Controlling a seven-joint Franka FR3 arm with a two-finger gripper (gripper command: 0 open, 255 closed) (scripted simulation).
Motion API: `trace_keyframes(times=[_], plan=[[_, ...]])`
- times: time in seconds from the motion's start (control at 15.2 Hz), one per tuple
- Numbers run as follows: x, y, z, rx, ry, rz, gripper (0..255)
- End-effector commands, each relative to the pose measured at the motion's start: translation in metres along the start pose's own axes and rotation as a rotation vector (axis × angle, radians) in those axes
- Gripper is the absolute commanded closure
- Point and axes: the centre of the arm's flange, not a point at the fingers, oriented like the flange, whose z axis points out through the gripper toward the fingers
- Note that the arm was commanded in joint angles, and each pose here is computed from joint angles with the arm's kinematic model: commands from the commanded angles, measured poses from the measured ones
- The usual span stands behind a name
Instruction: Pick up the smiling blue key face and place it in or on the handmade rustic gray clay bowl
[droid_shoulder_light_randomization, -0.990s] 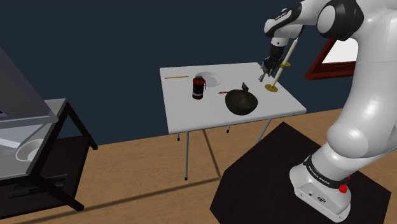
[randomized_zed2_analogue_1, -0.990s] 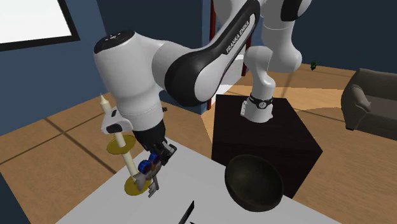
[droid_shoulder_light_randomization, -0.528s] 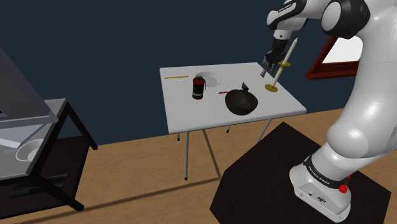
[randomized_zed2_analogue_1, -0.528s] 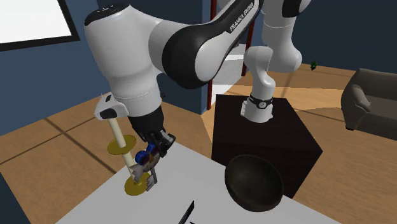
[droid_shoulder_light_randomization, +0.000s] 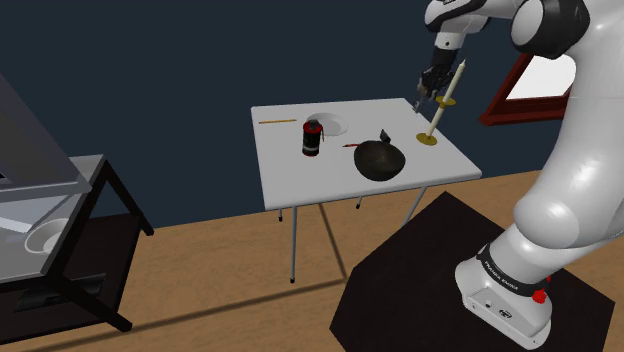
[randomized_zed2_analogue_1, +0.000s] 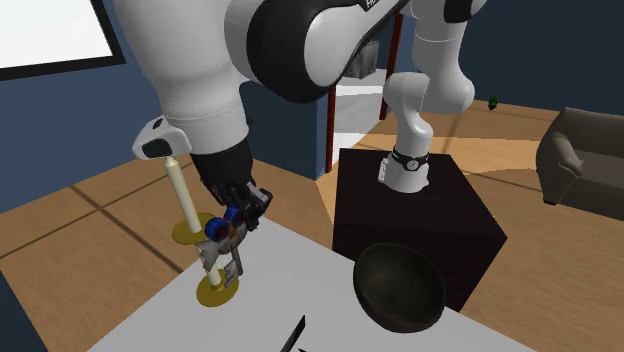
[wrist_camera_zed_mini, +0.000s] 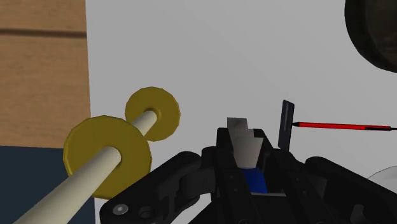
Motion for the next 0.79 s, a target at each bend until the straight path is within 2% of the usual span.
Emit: trace_keyframes(times=[0.0, 0.2, 0.73], plan=[[-0.002, -0.001, -0.010, 0.000, 0.000, 0.001, 255], [-0.004, -0.001, -0.023, 0.000, 0.000, 0.001, 255], [-0.068, -0.085, -0.026, 0.000, 0.000, 0.001, 255]])
